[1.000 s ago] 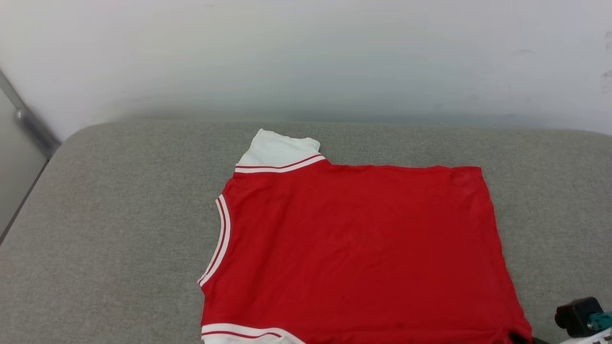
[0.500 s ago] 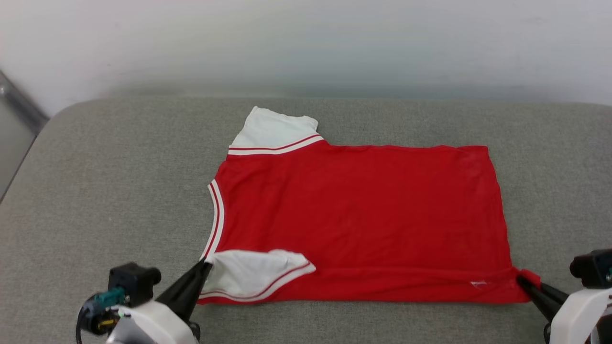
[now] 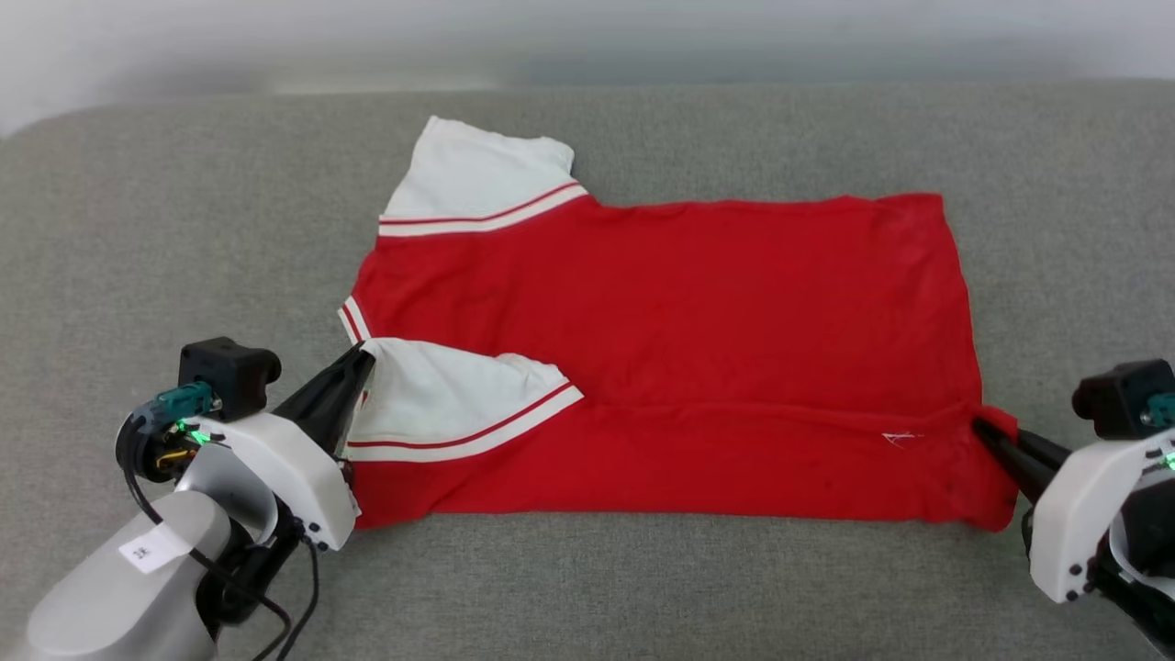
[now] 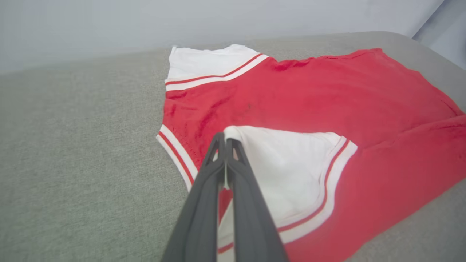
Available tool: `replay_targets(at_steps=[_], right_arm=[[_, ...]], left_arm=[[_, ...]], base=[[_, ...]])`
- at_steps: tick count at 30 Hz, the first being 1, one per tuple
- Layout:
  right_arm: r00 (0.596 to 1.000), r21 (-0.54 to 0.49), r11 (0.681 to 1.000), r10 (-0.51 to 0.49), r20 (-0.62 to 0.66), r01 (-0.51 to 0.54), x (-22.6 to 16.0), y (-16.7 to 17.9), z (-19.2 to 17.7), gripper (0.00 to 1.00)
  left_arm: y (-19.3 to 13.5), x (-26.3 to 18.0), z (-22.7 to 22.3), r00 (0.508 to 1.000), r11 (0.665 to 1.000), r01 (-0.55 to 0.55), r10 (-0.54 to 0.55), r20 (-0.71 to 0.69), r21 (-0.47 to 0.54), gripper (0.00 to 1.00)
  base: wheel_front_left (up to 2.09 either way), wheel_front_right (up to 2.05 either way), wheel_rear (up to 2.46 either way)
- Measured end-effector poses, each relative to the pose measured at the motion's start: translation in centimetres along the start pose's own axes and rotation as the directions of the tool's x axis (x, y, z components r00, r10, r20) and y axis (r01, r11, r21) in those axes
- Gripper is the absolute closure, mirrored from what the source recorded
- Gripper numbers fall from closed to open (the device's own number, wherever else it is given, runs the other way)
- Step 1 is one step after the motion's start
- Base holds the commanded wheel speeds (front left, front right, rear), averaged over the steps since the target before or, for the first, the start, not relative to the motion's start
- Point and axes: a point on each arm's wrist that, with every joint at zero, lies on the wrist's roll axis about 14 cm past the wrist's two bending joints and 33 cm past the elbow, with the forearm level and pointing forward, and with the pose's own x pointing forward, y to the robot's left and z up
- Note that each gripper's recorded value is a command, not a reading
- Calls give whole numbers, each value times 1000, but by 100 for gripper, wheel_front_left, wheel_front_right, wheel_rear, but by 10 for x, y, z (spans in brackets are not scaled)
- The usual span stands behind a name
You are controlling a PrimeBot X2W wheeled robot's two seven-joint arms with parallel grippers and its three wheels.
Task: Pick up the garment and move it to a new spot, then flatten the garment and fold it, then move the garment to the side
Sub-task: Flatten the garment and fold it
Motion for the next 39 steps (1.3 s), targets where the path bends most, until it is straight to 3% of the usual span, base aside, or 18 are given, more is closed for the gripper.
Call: replay_targets(at_steps=[9,15,16,17,18,28,35,39], right_arm=[[993,-2,1000,1,-117,-1,33,-7,-31,100],[996,12,1000,9,-89,-8,40,-6,-28,100],[997,20,1000,9,-80,-7,39,-5,-27,67],[997,19,1000,10,-71,-9,38,-4,-25,20],[998,14,1000,8,-58,-7,37,-4,-22,0],[994,-25,1000,-8,108,11,9,-7,24,0],[988,-34,999,-10,156,16,0,-6,40,0],[987,-36,999,-12,159,18,-2,-5,42,0]], left_arm=[[16,21,-68,983,998,-30,20,-184,-54,100],[19,25,-76,981,997,-39,25,-194,-67,100],[20,25,-75,981,997,-42,29,-192,-65,33],[20,25,-71,983,998,-42,31,-180,-57,0],[21,25,-66,985,998,-44,35,-168,-47,0],[41,6,8,995,993,-62,69,-73,99,0],[38,-5,32,976,989,-27,58,-209,147,0],[29,-12,20,928,993,12,31,-370,114,0]], base=[[0,0,0],[0,0,0],[0,0,0],[0,0,0],[0,0,0],[0,0,0],[0,0,0],[0,0,0]])
